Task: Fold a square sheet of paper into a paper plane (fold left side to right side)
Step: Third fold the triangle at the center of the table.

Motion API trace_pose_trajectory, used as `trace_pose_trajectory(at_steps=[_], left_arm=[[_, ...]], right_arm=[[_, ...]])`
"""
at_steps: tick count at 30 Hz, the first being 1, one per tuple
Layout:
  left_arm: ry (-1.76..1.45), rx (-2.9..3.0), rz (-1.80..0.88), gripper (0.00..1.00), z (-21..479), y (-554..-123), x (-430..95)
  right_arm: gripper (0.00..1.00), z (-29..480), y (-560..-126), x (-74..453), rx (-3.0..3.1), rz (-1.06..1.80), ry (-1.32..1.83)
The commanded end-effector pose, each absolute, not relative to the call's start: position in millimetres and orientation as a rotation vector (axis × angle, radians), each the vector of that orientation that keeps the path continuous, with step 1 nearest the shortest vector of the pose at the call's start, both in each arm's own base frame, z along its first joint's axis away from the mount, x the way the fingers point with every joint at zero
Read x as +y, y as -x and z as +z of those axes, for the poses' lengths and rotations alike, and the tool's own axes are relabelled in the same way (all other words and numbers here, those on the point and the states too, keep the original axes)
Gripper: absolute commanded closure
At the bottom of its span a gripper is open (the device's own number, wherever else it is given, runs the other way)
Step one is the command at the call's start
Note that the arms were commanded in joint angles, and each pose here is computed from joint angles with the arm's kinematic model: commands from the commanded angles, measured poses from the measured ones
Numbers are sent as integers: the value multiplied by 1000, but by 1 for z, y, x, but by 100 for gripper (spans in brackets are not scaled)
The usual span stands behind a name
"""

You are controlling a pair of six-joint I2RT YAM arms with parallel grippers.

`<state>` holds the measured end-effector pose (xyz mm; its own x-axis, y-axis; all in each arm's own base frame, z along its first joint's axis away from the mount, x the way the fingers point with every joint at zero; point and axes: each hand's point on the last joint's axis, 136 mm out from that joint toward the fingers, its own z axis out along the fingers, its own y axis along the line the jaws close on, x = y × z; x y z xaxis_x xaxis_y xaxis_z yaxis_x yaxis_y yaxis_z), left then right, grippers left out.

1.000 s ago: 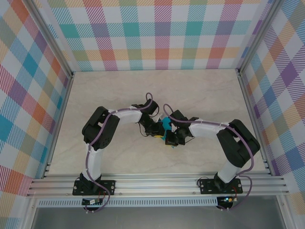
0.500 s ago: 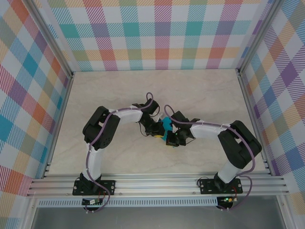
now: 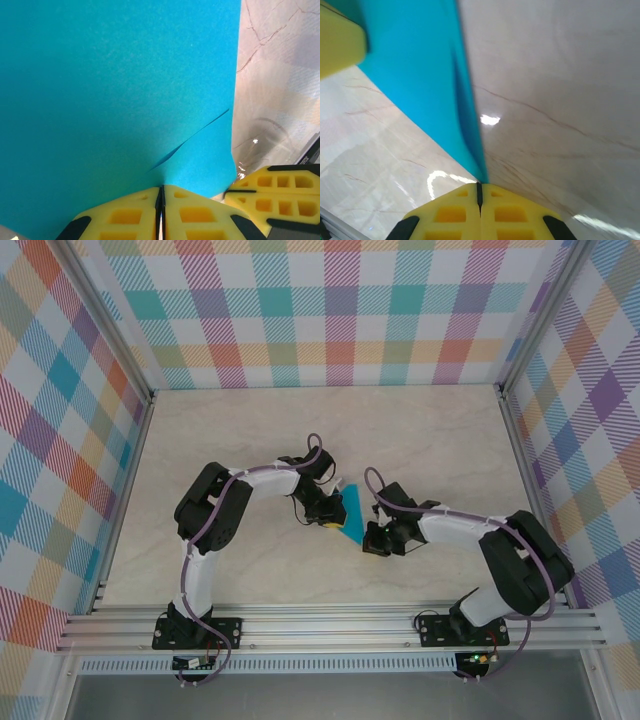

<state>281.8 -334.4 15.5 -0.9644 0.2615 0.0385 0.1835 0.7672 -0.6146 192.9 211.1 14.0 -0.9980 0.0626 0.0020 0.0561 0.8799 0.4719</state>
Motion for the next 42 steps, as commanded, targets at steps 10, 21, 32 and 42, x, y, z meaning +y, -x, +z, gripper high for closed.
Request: trace_pose_trajectory(at_steps=[10, 21, 32, 42], left_arm=[[329, -2933, 695, 89, -23, -284, -304], [329, -2936, 700, 89, -21, -285, -305], [336, -2947, 674, 89, -20, -286, -301], [340, -2951, 719, 88, -6, -292, -304]], right_arm=[[98, 46, -210, 238, 2989, 868, -59], [98, 10, -229, 241, 3072, 634, -44], [98, -20, -167, 189, 3233, 450, -104], [96, -23, -145, 169, 3256, 423, -114]])
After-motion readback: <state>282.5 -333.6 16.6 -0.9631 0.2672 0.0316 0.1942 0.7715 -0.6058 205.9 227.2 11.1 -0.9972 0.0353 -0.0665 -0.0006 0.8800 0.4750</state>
